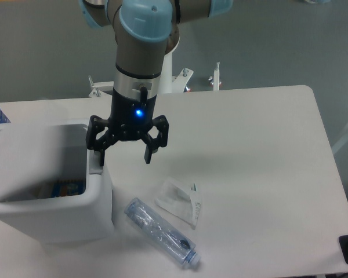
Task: Open the trash can
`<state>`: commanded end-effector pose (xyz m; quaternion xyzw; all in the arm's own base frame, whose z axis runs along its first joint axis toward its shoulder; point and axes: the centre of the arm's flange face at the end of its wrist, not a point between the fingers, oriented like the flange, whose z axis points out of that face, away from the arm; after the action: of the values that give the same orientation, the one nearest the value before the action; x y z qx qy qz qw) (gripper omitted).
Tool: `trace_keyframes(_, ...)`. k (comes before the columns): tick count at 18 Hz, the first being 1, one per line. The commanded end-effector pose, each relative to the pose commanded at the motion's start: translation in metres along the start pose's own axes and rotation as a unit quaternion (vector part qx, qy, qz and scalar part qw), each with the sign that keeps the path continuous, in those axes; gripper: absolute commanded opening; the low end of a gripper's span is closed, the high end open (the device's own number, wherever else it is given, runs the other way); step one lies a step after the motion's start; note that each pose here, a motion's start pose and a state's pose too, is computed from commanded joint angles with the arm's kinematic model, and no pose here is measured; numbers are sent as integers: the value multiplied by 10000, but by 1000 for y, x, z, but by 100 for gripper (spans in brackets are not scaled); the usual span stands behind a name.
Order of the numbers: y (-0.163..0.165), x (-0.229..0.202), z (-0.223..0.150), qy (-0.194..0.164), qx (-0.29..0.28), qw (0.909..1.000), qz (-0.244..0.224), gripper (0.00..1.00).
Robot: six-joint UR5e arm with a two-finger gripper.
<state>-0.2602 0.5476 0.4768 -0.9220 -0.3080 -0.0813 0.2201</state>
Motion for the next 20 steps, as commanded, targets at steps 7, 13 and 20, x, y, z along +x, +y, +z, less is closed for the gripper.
trace_keyframes(7, -13, 8, -26, -6, 451, 9989, 132, 100)
trace_keyframes(13, -34, -20, -58, -120, 778, 9969, -51, 100)
trace_keyframes(20, -42, -88, -76, -380, 837, 9957, -127, 100)
